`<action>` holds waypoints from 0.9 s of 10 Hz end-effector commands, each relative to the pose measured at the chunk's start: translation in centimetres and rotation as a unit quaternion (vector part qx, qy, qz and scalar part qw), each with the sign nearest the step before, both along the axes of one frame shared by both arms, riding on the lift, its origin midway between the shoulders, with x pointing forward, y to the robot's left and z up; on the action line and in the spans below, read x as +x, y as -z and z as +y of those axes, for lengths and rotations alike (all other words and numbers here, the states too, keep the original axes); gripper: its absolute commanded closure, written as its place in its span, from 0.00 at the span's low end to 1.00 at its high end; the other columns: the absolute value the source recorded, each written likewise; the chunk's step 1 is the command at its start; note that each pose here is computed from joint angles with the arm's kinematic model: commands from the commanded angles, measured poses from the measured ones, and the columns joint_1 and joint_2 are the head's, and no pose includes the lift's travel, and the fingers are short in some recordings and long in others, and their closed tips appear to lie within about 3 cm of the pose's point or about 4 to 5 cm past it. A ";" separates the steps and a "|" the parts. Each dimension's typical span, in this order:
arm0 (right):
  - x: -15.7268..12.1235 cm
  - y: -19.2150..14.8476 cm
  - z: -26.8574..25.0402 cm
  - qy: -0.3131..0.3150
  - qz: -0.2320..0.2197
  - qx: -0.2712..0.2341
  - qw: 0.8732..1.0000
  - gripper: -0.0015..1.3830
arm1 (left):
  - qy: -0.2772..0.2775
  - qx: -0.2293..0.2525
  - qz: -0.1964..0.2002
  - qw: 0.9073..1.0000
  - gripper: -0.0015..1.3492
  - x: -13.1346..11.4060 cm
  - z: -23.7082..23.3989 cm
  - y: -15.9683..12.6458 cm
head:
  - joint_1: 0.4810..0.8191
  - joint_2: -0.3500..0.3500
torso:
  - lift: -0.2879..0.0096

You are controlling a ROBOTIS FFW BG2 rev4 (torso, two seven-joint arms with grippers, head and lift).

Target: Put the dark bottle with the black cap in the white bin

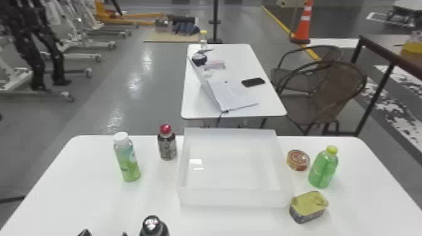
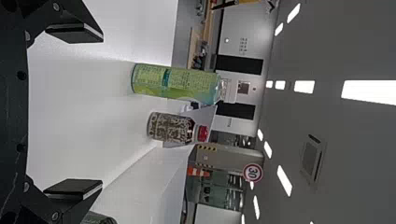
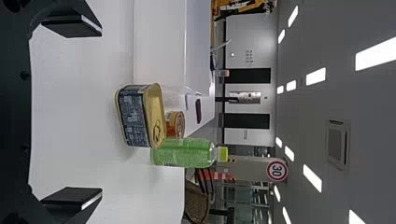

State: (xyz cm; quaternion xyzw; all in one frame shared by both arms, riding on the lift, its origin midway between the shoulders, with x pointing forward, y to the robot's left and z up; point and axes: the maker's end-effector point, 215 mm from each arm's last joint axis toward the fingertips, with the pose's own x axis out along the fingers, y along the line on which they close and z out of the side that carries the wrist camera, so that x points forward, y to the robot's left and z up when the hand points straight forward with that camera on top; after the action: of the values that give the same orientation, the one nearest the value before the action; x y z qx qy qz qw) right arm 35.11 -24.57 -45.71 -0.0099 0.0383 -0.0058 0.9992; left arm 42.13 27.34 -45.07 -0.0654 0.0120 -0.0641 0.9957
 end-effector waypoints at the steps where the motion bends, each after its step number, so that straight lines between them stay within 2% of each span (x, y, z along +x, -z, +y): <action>1: -0.1 0.1 0.0 0.000 0.001 0.000 1.000 0.07 | -0.001 -0.001 -0.001 1.000 0.14 0.0 0.0 0.0 | 0.20 0.50 | 0.63; 5: -0.1 0.1 0.0 0.000 0.001 0.000 1.000 0.07 | 0.003 -0.006 0.001 1.000 0.14 -0.2 -0.4 0.2 | 0.20 0.50 | 0.63; 9: -0.2 0.1 0.0 0.000 0.002 0.000 1.000 0.07 | 0.027 0.002 0.017 0.999 0.14 -2.6 1.2 1.3 | 0.20 0.50 | 0.63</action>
State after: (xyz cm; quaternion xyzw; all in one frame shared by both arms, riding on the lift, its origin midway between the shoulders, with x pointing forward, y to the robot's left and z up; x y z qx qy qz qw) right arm 34.92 -24.56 -45.80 -0.0095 0.0399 -0.0059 0.9991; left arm 39.71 27.77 -46.26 -0.0664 0.0289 -0.0977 0.9926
